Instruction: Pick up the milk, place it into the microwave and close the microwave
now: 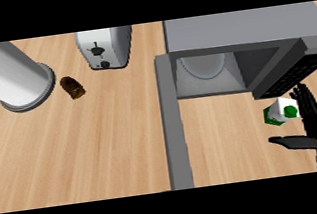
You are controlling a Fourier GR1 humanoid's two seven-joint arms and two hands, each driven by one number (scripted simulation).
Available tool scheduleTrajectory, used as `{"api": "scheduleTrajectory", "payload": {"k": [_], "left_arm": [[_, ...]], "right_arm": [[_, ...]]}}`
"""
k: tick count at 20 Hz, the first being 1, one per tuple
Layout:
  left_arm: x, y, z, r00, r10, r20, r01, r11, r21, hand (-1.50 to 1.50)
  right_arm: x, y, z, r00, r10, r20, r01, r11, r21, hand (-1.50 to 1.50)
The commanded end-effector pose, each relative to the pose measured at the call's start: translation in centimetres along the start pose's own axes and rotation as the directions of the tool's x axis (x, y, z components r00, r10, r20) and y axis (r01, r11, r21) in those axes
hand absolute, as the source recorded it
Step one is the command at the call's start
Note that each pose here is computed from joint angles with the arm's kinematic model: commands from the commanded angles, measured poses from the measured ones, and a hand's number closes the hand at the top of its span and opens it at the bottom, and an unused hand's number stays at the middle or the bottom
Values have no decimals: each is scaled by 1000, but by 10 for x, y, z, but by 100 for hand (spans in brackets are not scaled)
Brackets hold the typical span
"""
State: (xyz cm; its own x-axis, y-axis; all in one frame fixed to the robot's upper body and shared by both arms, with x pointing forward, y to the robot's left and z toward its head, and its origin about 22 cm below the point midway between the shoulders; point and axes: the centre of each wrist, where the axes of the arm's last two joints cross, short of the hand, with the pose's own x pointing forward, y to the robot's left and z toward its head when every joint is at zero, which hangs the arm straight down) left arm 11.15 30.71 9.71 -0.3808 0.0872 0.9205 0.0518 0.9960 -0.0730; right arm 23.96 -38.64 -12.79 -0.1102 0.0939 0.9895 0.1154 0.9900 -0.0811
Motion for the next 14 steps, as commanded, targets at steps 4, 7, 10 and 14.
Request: {"api": "scheduleTrajectory", "payload": {"k": [4, 7, 10, 14], "left_arm": [[-5, -5, -4, 1000, -5, 7, 5, 1000, 0, -150], [-1, -2, 2, 1000, 2, -25, -2, 1000, -8, -150], [-7, 2, 4, 1000, 16, -2, -16, 1000, 13, -150], [-11, 1, 3, 1000, 17, -15, -16, 1000, 10, -150]], "right_arm": [[-1, 21, -7, 957, -276, 89, 249, 939, 239, 150], [2, 13, -9, 970, -181, 162, 156, 975, 156, 150], [6, 19, -17, 970, -1, 243, 4, 1000, -11, 150], [7, 39, -26, 961, -116, 251, 117, 993, 9, 150]]}}
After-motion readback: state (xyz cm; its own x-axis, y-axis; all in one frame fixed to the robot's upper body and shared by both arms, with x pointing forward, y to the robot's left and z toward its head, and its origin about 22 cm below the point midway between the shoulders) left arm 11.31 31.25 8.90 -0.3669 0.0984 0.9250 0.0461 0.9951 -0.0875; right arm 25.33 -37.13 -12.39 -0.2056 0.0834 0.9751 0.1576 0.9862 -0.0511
